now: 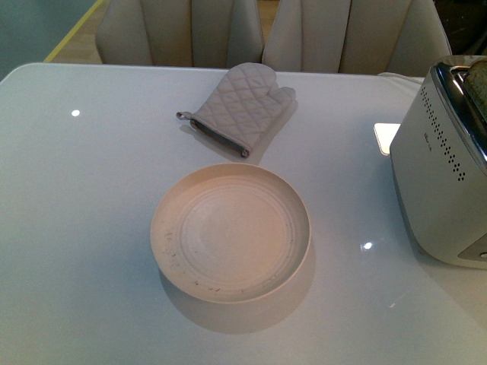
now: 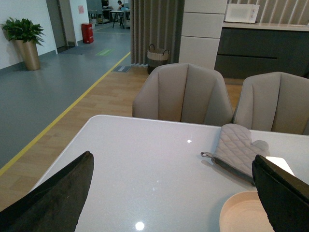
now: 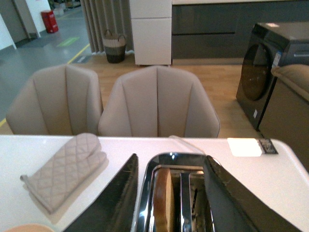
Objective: Put bread into toaster
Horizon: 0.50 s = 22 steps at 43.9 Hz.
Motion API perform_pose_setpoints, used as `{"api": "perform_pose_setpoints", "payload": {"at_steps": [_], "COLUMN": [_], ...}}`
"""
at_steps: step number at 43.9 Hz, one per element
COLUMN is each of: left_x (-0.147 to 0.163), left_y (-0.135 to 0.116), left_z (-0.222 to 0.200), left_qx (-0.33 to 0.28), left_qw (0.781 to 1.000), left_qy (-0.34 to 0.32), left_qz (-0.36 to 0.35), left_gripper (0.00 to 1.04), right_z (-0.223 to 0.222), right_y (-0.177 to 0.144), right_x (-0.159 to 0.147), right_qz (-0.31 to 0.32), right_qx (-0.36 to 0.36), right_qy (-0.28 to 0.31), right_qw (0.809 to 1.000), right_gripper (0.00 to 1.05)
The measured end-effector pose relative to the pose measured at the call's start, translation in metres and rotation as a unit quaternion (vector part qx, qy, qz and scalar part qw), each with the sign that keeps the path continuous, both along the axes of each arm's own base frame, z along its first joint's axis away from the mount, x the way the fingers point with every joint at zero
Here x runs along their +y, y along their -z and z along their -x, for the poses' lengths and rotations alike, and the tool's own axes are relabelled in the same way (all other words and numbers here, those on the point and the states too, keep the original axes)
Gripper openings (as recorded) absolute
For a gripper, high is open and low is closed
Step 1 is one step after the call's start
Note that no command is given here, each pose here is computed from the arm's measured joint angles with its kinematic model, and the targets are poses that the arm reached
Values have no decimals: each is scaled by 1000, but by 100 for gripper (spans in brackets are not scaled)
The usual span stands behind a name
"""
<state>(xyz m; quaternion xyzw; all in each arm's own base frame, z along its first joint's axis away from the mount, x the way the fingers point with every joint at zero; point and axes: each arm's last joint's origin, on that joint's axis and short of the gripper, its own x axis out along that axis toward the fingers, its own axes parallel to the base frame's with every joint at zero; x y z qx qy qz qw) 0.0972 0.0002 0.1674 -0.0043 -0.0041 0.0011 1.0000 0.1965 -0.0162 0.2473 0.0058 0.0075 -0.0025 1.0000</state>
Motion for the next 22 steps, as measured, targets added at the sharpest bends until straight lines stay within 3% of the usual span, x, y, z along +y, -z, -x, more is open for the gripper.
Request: {"api": "perform_pose_setpoints", "payload": {"at_steps": [8, 22], "left_x": [0, 0], "left_y": [0, 0], "left_z": [0, 0], "left_qx": [0, 0], "left_qw": [1000, 1000], "left_qy": [0, 0], "left_qz": [0, 0], "left_gripper": [98, 98], "right_z": [24, 51], "right_y": [26, 55], "right_x": [13, 16], "right_qz": [5, 4], "right_qx": [-6, -4], "right_qy": [6, -1], "right_qw": [1000, 1000], "right_gripper": [2, 2]}}
